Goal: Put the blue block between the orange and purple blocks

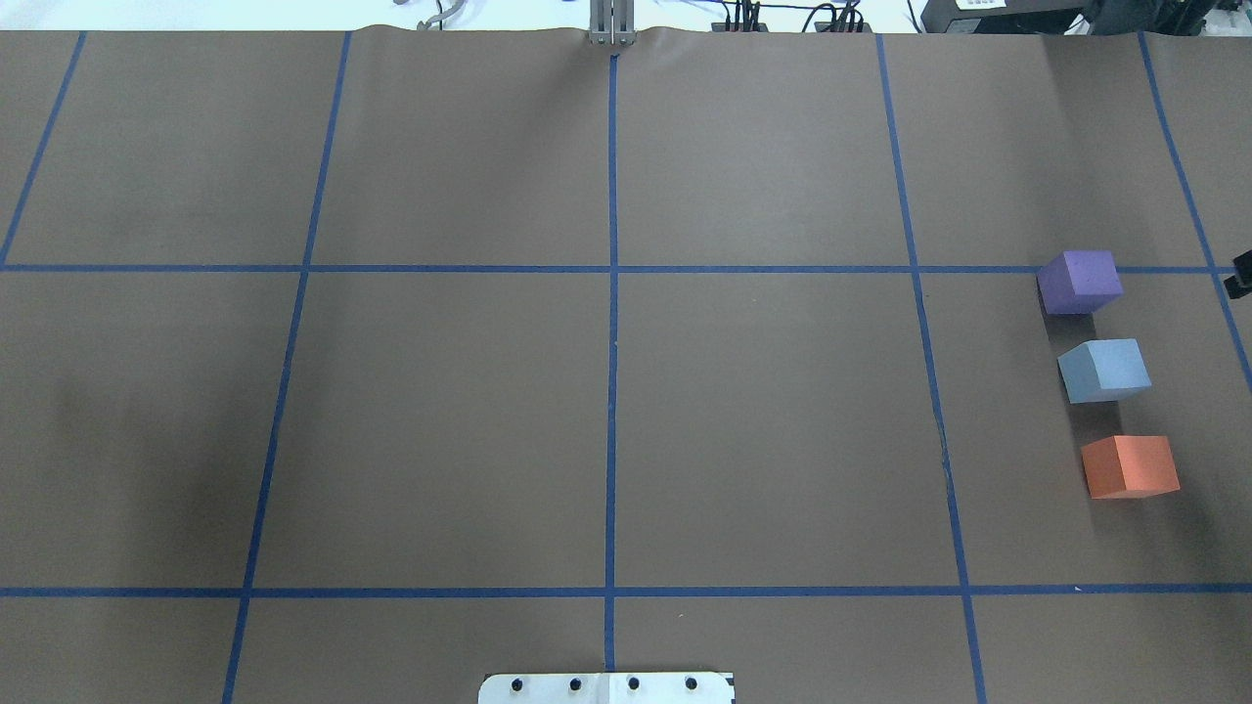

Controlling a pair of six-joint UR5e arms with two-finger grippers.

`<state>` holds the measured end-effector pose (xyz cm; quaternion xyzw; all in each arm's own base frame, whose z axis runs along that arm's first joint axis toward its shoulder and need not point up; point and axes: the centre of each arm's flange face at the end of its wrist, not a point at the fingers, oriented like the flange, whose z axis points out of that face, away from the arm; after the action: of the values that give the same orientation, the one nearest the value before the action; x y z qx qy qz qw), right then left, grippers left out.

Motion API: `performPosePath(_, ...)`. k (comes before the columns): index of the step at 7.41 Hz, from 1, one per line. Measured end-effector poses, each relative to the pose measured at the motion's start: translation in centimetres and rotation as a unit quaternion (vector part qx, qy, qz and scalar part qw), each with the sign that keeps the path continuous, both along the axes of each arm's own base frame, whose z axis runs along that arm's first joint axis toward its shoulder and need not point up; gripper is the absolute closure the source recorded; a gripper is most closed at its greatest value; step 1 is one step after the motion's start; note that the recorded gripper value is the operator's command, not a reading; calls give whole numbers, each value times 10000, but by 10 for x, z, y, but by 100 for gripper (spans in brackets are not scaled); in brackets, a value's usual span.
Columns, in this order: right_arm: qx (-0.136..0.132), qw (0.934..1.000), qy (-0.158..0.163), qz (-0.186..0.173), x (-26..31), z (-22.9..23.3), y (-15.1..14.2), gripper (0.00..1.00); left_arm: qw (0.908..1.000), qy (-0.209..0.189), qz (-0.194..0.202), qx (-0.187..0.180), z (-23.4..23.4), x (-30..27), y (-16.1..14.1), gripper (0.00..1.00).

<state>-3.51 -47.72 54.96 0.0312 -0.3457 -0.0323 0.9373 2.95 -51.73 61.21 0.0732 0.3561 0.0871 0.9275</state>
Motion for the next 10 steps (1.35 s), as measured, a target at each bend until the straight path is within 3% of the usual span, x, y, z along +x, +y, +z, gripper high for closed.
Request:
performPosePath(3,41,9990,-402,-214,86,63,15,0,9999,21,-140,-82,1,-18,5,0)
performPosePath(5,-36,9987,-467,-195,96,85,29,0,9999,-38,-99,-56,2,-39,9,0)
performPosePath(7,-30,9986,-494,-194,97,108,36,0,9993,-188,324,48,16,-71,17,0)
performPosePath(10,13,9985,-515,-160,97,117,39,0,9990,-213,391,-22,25,-86,24,0)
